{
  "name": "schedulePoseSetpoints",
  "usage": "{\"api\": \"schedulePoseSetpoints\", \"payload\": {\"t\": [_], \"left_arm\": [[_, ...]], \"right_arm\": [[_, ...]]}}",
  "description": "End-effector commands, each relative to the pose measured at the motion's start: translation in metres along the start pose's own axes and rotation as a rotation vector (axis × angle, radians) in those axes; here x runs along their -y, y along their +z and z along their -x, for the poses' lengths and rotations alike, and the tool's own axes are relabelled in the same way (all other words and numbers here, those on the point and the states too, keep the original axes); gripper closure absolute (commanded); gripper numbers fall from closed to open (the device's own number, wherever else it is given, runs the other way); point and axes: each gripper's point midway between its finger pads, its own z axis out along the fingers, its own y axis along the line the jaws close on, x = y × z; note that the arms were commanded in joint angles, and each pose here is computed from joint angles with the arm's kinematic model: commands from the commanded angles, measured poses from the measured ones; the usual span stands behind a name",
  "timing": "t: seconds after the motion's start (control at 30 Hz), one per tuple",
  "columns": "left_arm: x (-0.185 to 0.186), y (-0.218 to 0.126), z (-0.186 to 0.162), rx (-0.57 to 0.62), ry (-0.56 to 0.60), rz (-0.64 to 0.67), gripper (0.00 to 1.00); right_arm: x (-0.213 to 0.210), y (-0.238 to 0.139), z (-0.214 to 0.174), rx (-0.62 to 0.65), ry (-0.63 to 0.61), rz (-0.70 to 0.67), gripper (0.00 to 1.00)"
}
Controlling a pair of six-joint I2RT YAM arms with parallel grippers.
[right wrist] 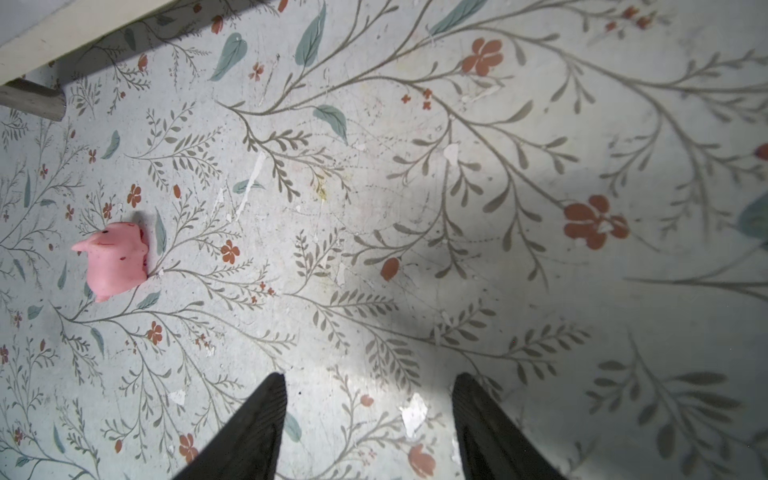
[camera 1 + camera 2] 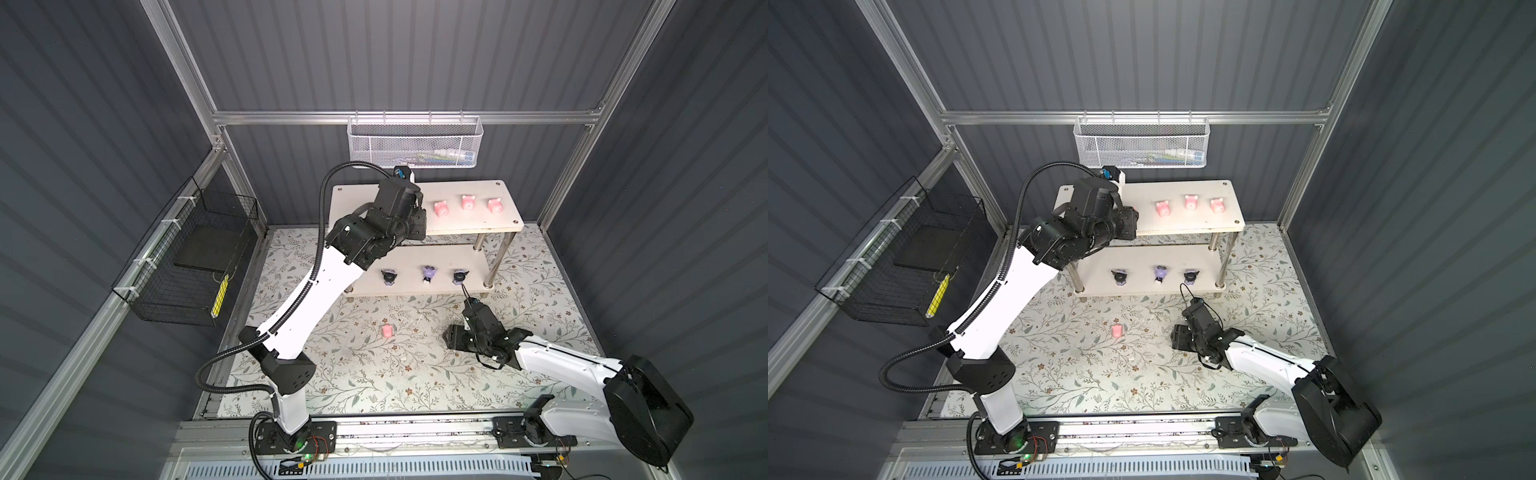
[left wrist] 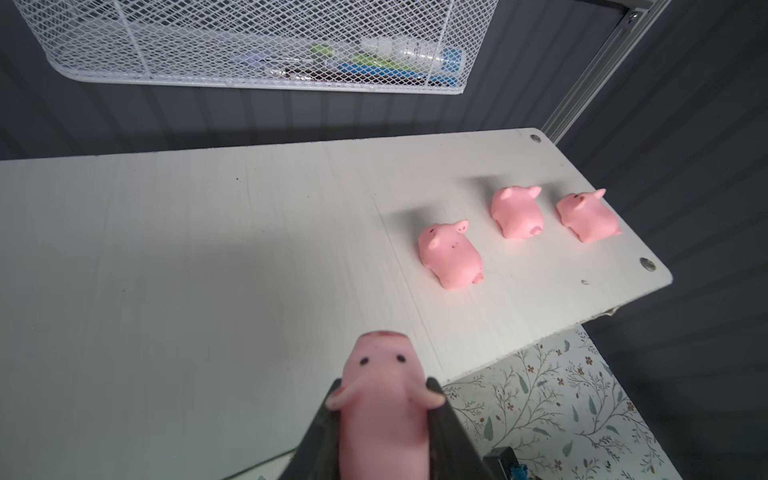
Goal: Place and organize the plastic toys onto the shelf
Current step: 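Carry the pink pig with the left gripper up over the top shelf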
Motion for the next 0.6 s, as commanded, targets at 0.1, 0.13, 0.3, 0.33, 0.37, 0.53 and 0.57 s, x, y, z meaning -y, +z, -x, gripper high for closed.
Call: {"api": "schedulePoseSetpoints", "payload": {"t": [0.1,0.13,0.3,0.33,0.37,0.53,0.57], "left_arm": [[-0.019,0.013,0.012,0.025,-0.01,0.061,0.68],[-0.022,0.017,0.011,0.02,-0.013,0.071,0.68],[-0.036,0.03,0.012,0.025,-0.042,0.097,0.69],[-0.039,0.033,0.012,0.023,-0.051,0.099,0.68],[-0.041,0.035,0.013,0.023,-0.057,0.098,0.69],[-0.046,0.049,0.01,0.0,-0.077,0.096,0.69],[-0.045,0.051,0.009,-0.003,-0.078,0.093,0.69]], "right_arm": [[0.0,0.005,-0.003,-0.02,-0.009,0.008,0.34],[0.0,0.005,-0.003,-0.021,-0.009,0.008,0.34],[-0.001,0.007,-0.004,-0.025,-0.013,0.011,0.34],[-0.001,0.007,-0.004,-0.028,-0.013,0.012,0.34],[-0.002,0.008,-0.004,-0.029,-0.014,0.012,0.34],[-0.001,0.011,-0.005,-0.036,-0.015,0.01,0.34],[-0.002,0.011,-0.005,-0.034,-0.015,0.011,0.34]]}}
